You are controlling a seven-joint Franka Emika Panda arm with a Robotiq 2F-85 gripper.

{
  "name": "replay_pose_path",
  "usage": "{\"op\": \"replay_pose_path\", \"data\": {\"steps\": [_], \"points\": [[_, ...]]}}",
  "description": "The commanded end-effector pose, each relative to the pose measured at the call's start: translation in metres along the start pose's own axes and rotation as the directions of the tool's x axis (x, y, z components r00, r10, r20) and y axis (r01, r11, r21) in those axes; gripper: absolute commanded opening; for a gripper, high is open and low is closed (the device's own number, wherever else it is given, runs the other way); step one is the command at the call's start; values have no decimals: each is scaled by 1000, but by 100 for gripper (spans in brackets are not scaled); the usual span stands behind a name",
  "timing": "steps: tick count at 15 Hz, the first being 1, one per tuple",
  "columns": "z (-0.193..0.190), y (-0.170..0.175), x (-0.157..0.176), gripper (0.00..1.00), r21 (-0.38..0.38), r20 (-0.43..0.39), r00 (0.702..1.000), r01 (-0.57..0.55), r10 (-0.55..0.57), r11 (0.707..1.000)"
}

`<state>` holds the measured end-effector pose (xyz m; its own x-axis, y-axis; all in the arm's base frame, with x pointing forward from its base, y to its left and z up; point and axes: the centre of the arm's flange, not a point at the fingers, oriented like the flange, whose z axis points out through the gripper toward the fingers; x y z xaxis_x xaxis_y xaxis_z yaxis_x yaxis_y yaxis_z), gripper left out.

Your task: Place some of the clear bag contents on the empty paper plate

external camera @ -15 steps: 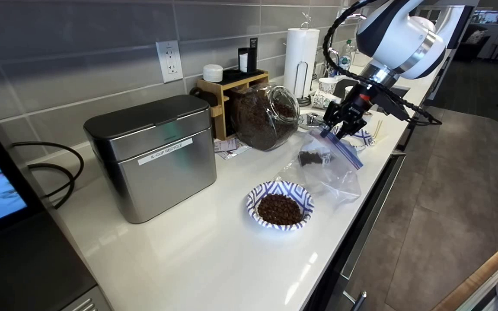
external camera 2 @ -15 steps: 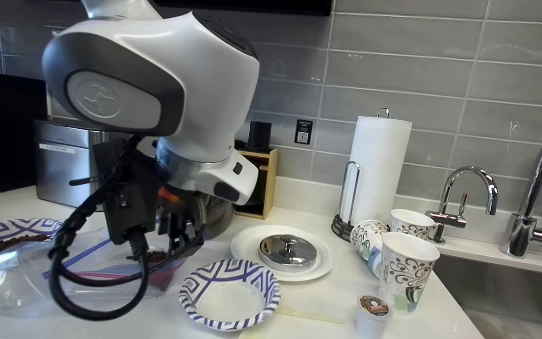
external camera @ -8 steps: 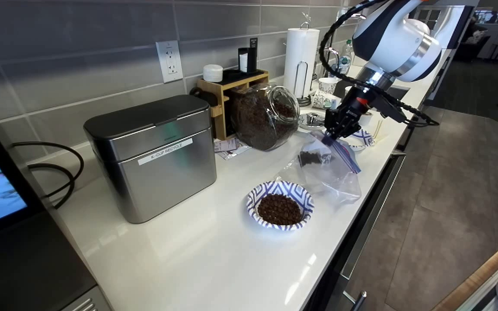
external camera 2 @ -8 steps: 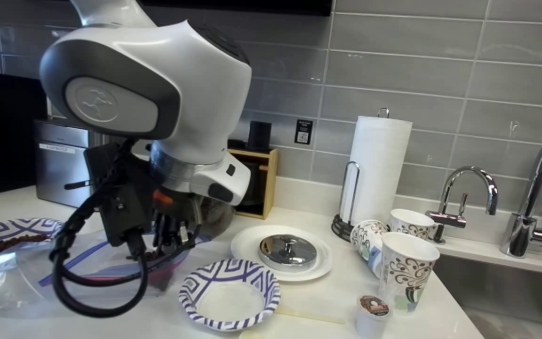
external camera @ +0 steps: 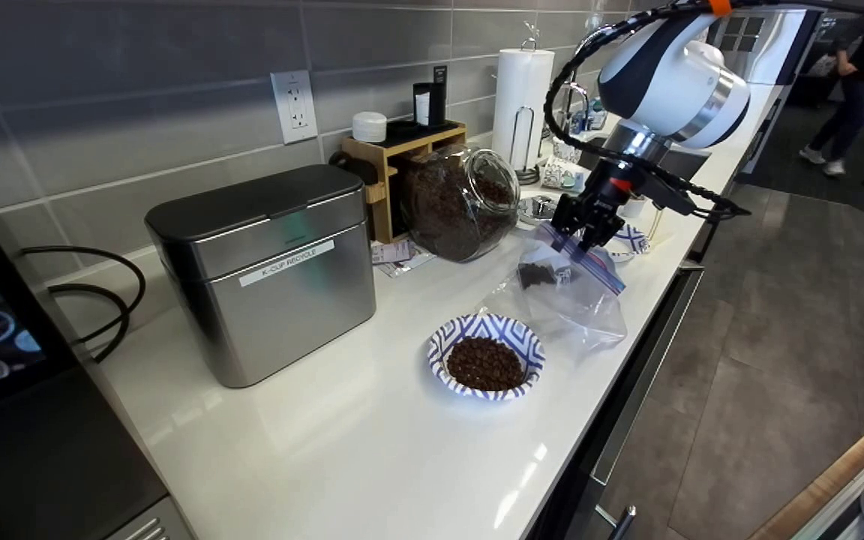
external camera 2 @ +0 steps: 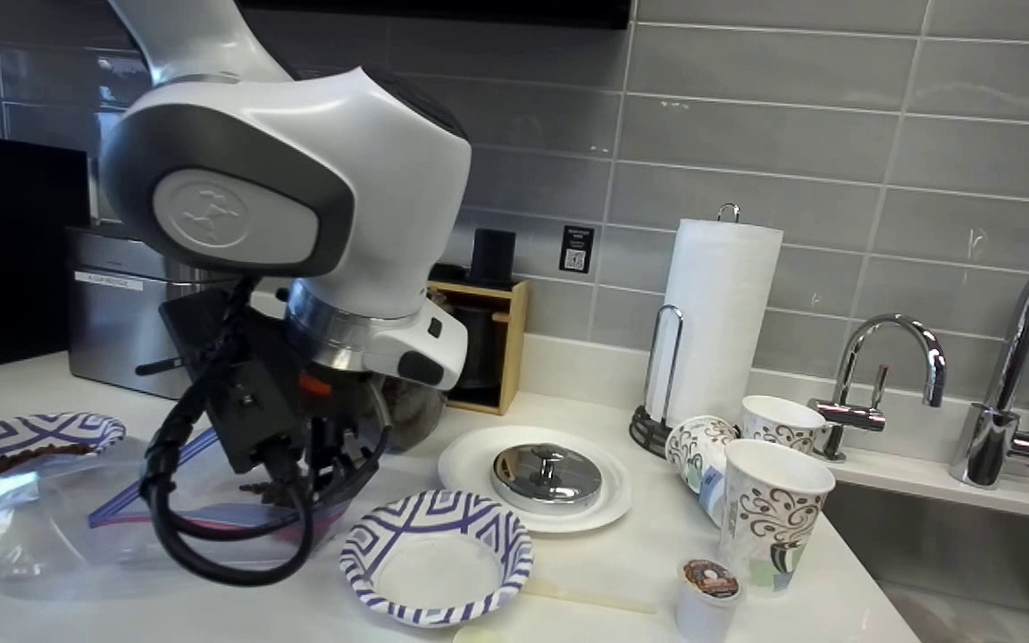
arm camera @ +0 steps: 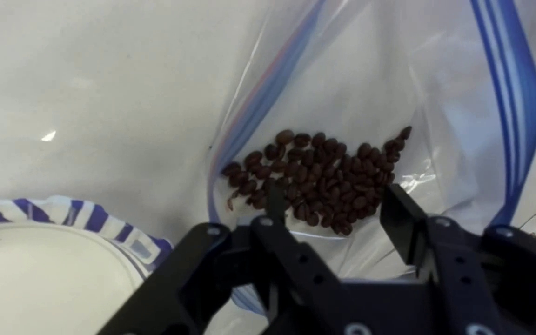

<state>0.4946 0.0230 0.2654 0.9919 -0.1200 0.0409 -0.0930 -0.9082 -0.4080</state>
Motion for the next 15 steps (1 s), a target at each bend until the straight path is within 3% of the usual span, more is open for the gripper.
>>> {"op": "replay_pose_path", "data": {"steps": [1, 15], "points": [[10, -7, 13, 55, -37, 42, 999, 29, -27, 999], [35, -35, 19, 47, -175, 92, 991, 112, -97, 978]]}}
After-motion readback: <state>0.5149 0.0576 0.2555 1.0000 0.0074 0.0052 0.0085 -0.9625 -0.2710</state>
